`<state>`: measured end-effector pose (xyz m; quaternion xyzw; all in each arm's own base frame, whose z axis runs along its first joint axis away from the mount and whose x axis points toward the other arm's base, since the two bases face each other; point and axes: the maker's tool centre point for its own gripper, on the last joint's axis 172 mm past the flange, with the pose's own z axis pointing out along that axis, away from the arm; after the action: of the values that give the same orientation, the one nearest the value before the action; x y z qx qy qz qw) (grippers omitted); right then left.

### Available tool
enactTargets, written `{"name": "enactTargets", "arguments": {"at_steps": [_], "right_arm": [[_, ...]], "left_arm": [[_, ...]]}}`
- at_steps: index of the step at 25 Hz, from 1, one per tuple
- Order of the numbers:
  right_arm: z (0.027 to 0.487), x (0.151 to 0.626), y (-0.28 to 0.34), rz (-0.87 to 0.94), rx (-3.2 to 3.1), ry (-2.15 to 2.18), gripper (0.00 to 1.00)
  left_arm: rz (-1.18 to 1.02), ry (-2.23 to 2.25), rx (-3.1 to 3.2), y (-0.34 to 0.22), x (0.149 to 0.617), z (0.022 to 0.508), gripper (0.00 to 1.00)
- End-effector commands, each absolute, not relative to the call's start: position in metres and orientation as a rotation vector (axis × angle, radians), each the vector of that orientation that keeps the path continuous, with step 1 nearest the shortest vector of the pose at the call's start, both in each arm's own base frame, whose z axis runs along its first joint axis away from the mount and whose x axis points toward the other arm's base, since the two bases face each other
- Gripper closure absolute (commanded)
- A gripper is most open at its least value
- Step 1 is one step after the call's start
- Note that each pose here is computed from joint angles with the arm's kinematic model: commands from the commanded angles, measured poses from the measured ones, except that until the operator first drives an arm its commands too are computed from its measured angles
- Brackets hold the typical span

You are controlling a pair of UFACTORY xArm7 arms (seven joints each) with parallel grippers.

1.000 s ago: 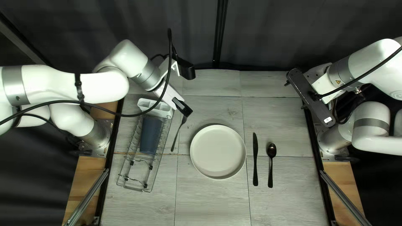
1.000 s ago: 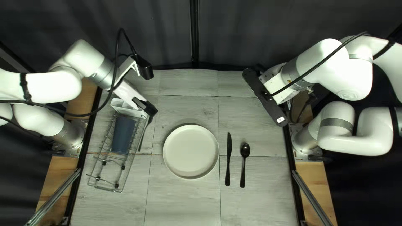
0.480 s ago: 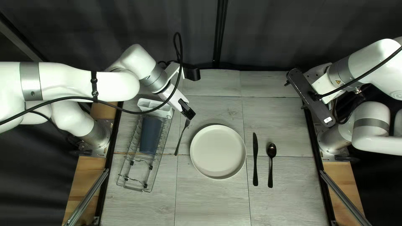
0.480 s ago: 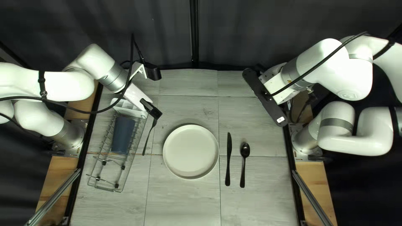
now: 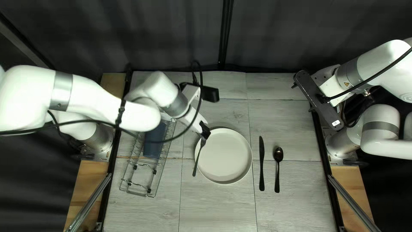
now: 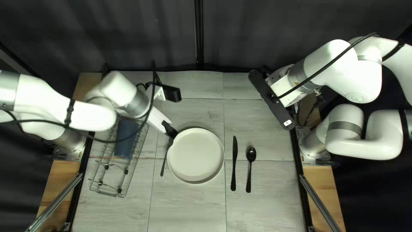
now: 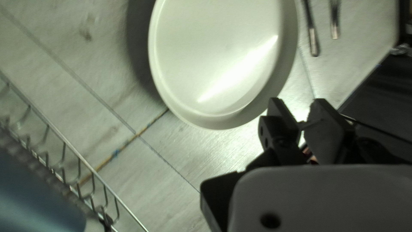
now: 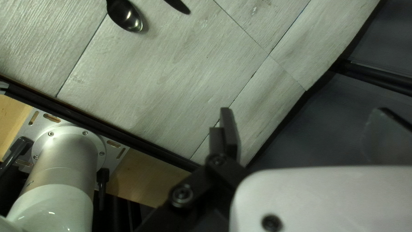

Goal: Pick up and place plate onto table. Place down one fork to the left of the plate. Place spoon and knife to the right of the plate. Place cup above the knife and spoon

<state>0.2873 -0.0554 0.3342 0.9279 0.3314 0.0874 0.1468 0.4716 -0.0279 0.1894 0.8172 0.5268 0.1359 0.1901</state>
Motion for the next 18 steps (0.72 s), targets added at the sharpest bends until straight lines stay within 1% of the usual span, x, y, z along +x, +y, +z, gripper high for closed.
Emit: {"name": "enactTargets", "arguments": {"at_steps": [1,5,11,15,18], "right_arm": [[0.334,0.287,-0.055,0.252,2.67,0.954,0.0],[0.334,0.287,-0.055,0.252,2.67,0.954,0.0],[0.334,0.287,-0.055,0.252,2.67,0.954,0.0],[0.334,0.287,-0.055,0.252,2.67,0.954,0.0],[0.334,0.287,-0.055,0.252,2.67,0.954,0.0]], "left_arm": [[0.263,1.632,2.269,-0.043,0.46,0.187,1.0],[0.223,1.726,2.224,-0.047,0.454,0.18,1.0],[0.223,1.726,2.224,-0.047,0.454,0.18,1.0],[0.204,1.777,2.192,-0.034,0.445,0.151,1.0],[0.179,1.829,2.182,-0.035,0.433,0.144,1.0]]}}
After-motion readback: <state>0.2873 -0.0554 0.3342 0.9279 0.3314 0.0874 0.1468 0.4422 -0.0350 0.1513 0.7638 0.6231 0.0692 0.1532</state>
